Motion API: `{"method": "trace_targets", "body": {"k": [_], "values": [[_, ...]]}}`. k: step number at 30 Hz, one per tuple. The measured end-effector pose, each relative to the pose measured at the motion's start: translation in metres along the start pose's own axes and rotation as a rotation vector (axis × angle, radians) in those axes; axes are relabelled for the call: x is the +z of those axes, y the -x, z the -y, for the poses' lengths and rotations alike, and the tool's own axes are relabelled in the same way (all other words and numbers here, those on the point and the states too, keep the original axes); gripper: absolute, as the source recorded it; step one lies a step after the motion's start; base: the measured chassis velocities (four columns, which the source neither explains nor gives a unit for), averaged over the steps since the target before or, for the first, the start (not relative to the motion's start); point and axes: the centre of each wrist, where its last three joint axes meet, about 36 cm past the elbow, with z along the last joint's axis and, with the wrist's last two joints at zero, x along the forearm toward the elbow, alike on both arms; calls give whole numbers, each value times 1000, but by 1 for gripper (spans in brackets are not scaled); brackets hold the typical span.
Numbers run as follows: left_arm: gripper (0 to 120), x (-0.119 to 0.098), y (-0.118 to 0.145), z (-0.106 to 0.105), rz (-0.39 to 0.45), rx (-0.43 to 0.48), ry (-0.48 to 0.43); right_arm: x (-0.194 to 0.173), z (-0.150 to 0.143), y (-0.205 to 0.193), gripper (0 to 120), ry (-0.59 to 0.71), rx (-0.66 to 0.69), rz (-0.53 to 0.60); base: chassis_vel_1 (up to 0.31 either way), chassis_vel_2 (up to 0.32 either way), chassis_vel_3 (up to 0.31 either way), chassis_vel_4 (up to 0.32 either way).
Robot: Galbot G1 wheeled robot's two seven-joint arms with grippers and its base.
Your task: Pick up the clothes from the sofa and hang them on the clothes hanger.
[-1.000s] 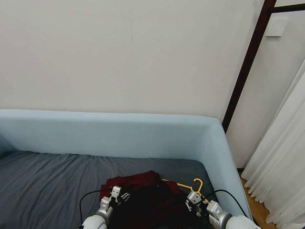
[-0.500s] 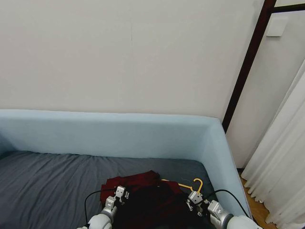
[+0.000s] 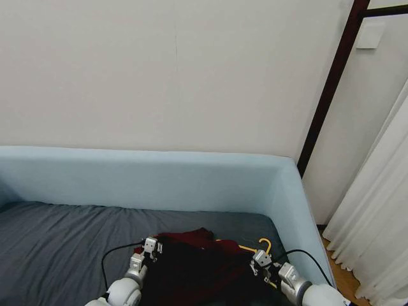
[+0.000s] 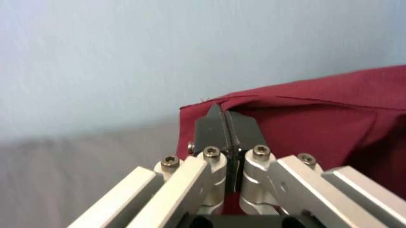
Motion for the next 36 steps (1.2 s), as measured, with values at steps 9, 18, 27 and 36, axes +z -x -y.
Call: {"method": "trace_targets", "body": {"k": [9, 18, 27, 36], "values": [[0, -124, -4, -9, 175, 0, 14, -69, 37, -10, 0, 16, 60, 134, 0, 0, 0, 0], [0, -234, -37, -20, 295, 18, 24, -154, 81, -39, 0, 84, 121, 336, 0, 0, 0, 0], [0, -322, -86, -50, 404, 50, 145, -227, 102, -80, 0, 79, 102, 458, 0, 0, 0, 0], [0, -380, -124, -49, 470, 70, 240, -262, 112, -136, 0, 15, 141, 490, 0, 0, 0, 0]]}}
